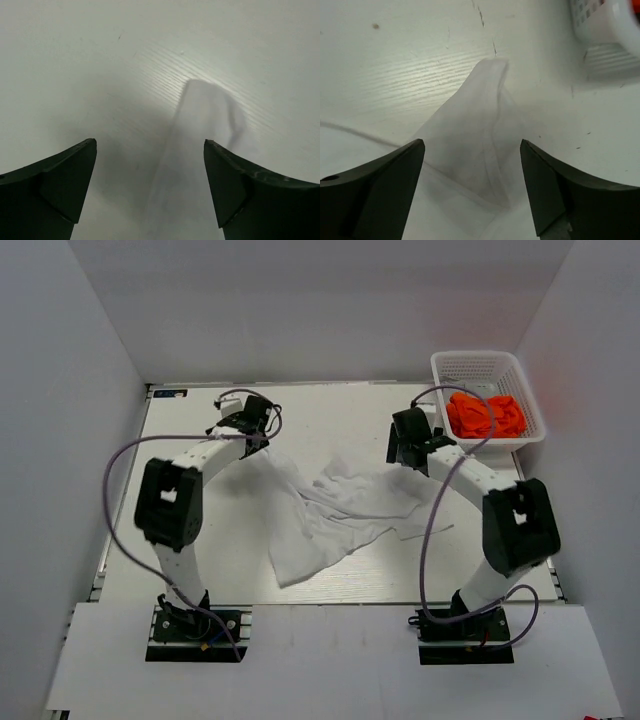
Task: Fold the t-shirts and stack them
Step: Flatten out the tshirt
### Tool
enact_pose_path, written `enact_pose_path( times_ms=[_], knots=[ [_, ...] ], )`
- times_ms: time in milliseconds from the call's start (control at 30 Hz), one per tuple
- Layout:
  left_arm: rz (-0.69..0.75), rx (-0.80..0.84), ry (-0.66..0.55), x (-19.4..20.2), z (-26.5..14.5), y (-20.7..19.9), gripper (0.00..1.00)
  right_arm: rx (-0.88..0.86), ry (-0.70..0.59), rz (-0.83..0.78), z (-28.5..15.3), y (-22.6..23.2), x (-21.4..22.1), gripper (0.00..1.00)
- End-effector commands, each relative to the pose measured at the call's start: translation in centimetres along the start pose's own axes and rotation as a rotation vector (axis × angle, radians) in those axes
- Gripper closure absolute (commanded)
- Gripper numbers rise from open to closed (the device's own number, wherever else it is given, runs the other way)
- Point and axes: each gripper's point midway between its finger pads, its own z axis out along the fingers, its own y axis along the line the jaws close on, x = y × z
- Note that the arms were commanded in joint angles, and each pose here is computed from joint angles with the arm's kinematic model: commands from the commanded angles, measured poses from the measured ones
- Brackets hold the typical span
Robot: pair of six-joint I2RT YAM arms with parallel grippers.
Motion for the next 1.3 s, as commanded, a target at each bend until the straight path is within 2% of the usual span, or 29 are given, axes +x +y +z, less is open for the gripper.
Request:
enact_pose_path(
  times_ms=[0,33,167,200,233,333,367,433,467,533,567,667,700,767,867,900,933,967,1167,1200,1233,1267],
  knots=[
    [-0.071,-0.164,0.019,-3.1,0.4,1.9,0.01,-0.063,0.035,0.087,0.5,1.6,-2.7,0.14],
    [-0.043,-0.194,0.052,-2.3,0.6,2.3,0.01,-0.095,0.038,0.075,0.5,2.2,-2.8,0.10],
    [-0.062,-0.114,0.071,-1.6,0.0,1.8,0.01,-0.123,0.040,0.076,-0.2,1.6,-1.2,0.10],
    [-0.042,-0.101,0.106,0.1,-0.2,2.4,0.01,-0.118,0.044,0.077,-0.2,1.3,-0.9,0.10],
    [-0.052,-0.030,0.117,-0.1,-1.6,2.2,0.01,-0.112,0.058,0.075,-0.2,0.8,-0.3,0.10],
    [-0.004,0.164,0.217,3.7,-4.2,0.7,0.01,-0.152,0.097,0.077,-1.1,0.8,1.8,0.10],
    [0.016,0.218,0.268,6.2,-4.3,0.8,0.01,-0.163,0.134,0.076,-1.3,0.5,3.7,0.10],
    [0.063,0.353,0.375,10.2,-6.3,0.4,0.01,-0.224,0.129,0.088,-1.8,1.3,4.0,0.10],
    [0.064,0.450,0.420,11.4,-7.7,-0.9,0.01,-0.283,0.178,0.069,-2.2,1.9,6.2,0.10],
    [0.097,0.523,0.485,14.5,-9.3,-1.1,0.01,-0.322,0.172,0.073,-2.4,2.4,6.5,0.10],
    [0.093,0.603,0.488,14.8,-10.2,-2.3,0.01,-0.356,0.203,0.070,-2.6,2.7,8.0,0.10],
    [0.107,0.682,0.497,16.5,-11.3,-3.7,0.01,-0.425,0.231,0.066,-2.8,3.8,9.4,0.10],
    [0.121,0.663,0.534,17.8,-10.7,-3.5,0.01,-0.419,0.258,0.066,-2.3,3.7,10.5,0.10],
    [0.124,0.663,0.546,17.9,-10.5,-4.7,0.01,-0.451,0.292,0.060,-2.1,4.4,11.5,0.10],
    [0.140,0.578,0.572,19.2,-8.0,-5.1,0.01,-0.476,0.345,0.051,-1.1,5.4,12.6,0.10],
    [0.135,0.521,0.610,19.5,-6.9,-4.0,0.01,-0.481,0.373,0.053,-0.4,5.9,13.1,0.10],
    [0.123,0.450,0.575,18.6,-5.4,-4.0,0.01,-0.488,0.373,0.055,-0.2,6.2,13.0,0.10],
    [0.137,0.371,0.587,19.6,-3.9,-3.3,0.01,-0.491,0.381,0.053,0.0,6.4,13.2,0.10],
    [0.077,0.243,0.570,16.4,2.5,-3.7,0.01,-0.451,0.328,0.088,2.8,7.8,9.9,0.10],
    [0.058,0.264,0.536,14.1,3.1,-5.1,0.01,-0.443,0.314,0.093,3.1,7.8,9.2,0.10],
    [0.054,0.235,0.525,13.1,3.6,-4.8,0.01,-0.430,0.302,0.087,3.3,7.8,8.8,0.10],
    [0.052,0.237,0.501,11.6,3.9,-5.0,0.01,-0.441,0.251,0.098,3.2,8.1,6.5,0.10]
  ],
)
